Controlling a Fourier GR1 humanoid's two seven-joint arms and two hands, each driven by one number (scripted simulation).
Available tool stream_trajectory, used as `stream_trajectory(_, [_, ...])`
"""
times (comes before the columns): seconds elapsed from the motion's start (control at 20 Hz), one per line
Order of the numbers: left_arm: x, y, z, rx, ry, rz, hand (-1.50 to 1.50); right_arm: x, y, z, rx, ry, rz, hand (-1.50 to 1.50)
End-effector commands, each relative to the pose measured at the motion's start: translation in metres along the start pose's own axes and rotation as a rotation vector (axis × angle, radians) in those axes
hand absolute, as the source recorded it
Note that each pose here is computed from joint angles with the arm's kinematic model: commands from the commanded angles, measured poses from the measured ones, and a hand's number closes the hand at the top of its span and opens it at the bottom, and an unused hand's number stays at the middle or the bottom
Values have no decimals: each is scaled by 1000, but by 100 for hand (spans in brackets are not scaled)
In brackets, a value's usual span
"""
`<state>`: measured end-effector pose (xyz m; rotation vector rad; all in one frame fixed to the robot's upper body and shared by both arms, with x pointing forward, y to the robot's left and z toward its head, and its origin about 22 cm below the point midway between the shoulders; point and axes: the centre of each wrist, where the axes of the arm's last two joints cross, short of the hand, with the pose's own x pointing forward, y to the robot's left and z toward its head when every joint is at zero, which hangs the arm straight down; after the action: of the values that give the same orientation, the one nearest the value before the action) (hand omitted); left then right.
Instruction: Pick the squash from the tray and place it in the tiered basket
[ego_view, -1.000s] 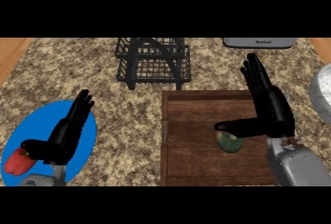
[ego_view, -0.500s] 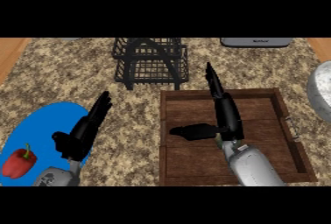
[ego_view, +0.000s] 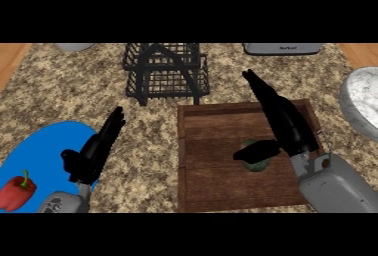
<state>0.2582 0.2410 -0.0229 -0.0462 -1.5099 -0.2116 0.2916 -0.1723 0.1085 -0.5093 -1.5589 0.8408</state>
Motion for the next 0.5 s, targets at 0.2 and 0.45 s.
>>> stream_trajectory(0.2, [1, 3, -4, 5, 2, -5, 0, 48, -41, 14, 244, 207, 526, -150])
stream_trajectory(0.45, [6, -9, -13, -20, -17, 6, 0, 99, -37, 50, 320, 251, 545, -150])
